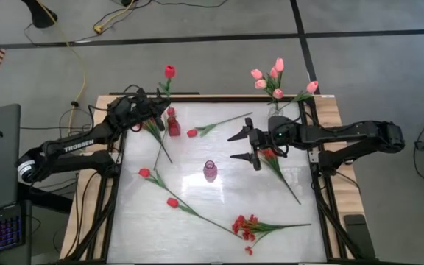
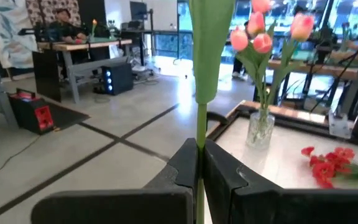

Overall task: Sort flowers into vase by color
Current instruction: Put the red flower into the red vase

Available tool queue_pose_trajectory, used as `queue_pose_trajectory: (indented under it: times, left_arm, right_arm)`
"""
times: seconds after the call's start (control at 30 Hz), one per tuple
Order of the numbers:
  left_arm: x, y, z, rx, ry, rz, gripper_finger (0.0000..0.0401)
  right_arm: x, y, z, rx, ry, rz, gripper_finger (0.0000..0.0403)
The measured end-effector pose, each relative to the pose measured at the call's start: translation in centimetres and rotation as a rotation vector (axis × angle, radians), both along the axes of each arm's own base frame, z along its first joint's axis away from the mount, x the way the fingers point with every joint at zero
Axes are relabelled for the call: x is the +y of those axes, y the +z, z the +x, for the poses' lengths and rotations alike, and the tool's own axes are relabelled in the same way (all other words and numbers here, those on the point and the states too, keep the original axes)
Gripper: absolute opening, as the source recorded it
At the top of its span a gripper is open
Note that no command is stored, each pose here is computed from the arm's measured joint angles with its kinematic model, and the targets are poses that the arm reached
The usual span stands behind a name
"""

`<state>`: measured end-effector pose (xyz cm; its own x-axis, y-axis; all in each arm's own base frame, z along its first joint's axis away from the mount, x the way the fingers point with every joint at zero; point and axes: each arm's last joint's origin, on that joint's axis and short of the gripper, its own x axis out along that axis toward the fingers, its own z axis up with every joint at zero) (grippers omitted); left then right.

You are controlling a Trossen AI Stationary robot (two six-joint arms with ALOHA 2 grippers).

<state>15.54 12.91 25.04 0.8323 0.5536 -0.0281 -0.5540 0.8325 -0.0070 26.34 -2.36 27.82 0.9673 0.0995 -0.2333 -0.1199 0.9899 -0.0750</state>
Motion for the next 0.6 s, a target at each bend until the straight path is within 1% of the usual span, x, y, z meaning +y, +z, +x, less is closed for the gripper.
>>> queue_pose_trajectory:
  times: [0.1,0.3,0.4,0.5,0.6]
  left_arm:
    - [0.0,-0.4,0.0,0.039,0.0,-0.01,0.0]
    - [0.1,-0.8,0.4,0.06,-0.009,-0.017,0.0]
    - [-0.1,-2.1,0.7,0.076,-0.024,-0.022,0.0]
    - [-0.5,-3.9,0.3,0.03,-0.019,0.0,0.0]
    - [-0.8,-4.8,-0.5,-0.046,0.031,0.019,0.0]
  right_arm:
    - [0.0,0.0,0.0,-0.005,0.0,-0.001,0.0314]
    - [0.0,0.0,0.0,-0.002,-0.001,0.007,0.0314]
    - [0.2,0.0,0.0,0.004,0.005,0.008,0.0314]
    - [0.5,-0.1,0.0,0.01,0.016,0.008,0.0314]
    - [0.8,-0.1,0.0,0.014,0.027,0.008,0.0314]
